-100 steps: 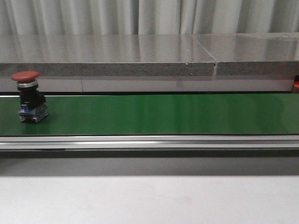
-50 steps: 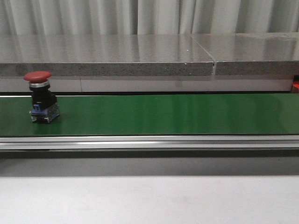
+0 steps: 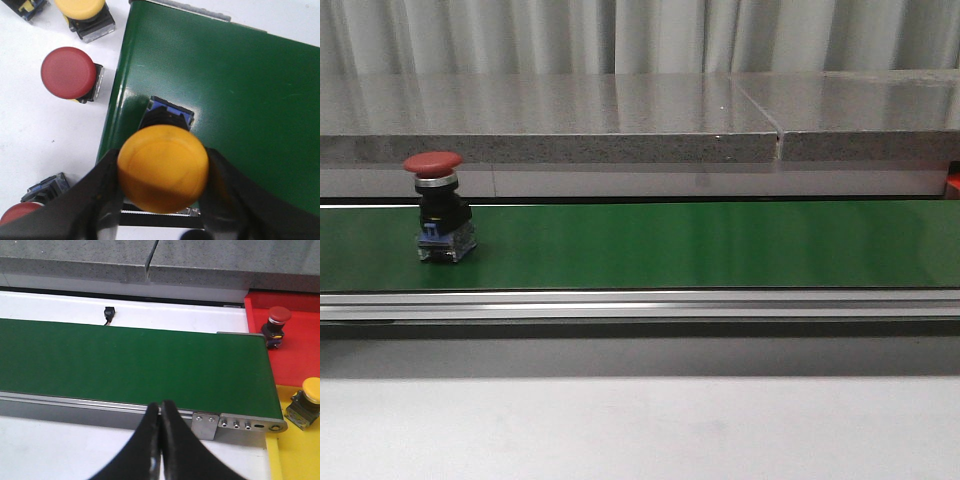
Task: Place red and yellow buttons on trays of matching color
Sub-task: 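Place the yellow button on the belt and open the left gripper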
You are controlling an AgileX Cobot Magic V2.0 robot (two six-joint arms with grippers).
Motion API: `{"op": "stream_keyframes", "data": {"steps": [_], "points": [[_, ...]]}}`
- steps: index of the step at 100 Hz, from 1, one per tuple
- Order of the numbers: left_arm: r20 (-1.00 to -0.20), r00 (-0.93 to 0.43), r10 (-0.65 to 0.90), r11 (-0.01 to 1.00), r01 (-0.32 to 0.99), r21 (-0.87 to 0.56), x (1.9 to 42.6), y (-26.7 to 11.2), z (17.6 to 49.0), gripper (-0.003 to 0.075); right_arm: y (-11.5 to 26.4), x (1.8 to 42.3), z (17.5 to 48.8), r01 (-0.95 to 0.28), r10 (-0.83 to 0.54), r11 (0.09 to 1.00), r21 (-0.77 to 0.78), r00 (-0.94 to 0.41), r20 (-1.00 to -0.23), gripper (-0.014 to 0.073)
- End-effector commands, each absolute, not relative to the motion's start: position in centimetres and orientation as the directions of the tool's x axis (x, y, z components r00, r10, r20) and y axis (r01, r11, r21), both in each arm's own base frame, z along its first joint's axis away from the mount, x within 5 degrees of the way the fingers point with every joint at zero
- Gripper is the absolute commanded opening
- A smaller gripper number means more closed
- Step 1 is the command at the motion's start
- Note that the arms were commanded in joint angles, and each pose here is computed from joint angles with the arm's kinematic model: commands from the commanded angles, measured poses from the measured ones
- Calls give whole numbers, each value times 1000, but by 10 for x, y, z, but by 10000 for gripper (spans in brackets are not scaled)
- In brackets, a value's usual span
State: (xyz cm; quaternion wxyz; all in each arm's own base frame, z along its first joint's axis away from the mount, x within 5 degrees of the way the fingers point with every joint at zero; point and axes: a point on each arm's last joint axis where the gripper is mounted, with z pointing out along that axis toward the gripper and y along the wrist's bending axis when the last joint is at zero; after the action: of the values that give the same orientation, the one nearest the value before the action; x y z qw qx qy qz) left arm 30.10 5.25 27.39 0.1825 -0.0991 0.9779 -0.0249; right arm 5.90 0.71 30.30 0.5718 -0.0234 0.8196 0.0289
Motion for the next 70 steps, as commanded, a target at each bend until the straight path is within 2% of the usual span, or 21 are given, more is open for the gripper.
{"op": "stream_keyframes", "data": {"steps": [1,6,11,26,33,43,60,67,70], "points": [[-419,-886,-200,980,-178,-92,307,51,285,118,7,61,317,-66,-2,998,16,-261,-965,-66],[-417,-887,-200,980,-178,-92,308,51,283,135,7,61,317,-66,-2,998,16,-261,-965,-66],[-424,-883,-202,979,-179,-94,309,51,284,187,7,61,317,-66,-2,998,16,-261,-965,-66],[-446,-869,-215,976,-183,-115,312,50,288,499,7,61,317,-66,-2,998,16,-261,-965,-66],[-469,-856,-217,976,-183,-119,313,50,292,579,7,61,317,-66,-2,998,16,-261,-965,-66],[-520,-830,-201,980,-165,-114,310,48,303,586,7,61,317,-66,-2,998,16,-261,-965,-66],[-633,-773,-45,999,-18,-49,296,27,333,573,7,61,317,-66,-2,998,16,-261,-965,-66],[-680,-733,7,999,36,-29,287,14,345,487,7,61,317,-66,-2,998,16,-261,-965,-66],[-701,-713,23,998,55,-24,282,9,351,407,7,61,317,-66,-2,998,16,-261,-965,-66]]}}
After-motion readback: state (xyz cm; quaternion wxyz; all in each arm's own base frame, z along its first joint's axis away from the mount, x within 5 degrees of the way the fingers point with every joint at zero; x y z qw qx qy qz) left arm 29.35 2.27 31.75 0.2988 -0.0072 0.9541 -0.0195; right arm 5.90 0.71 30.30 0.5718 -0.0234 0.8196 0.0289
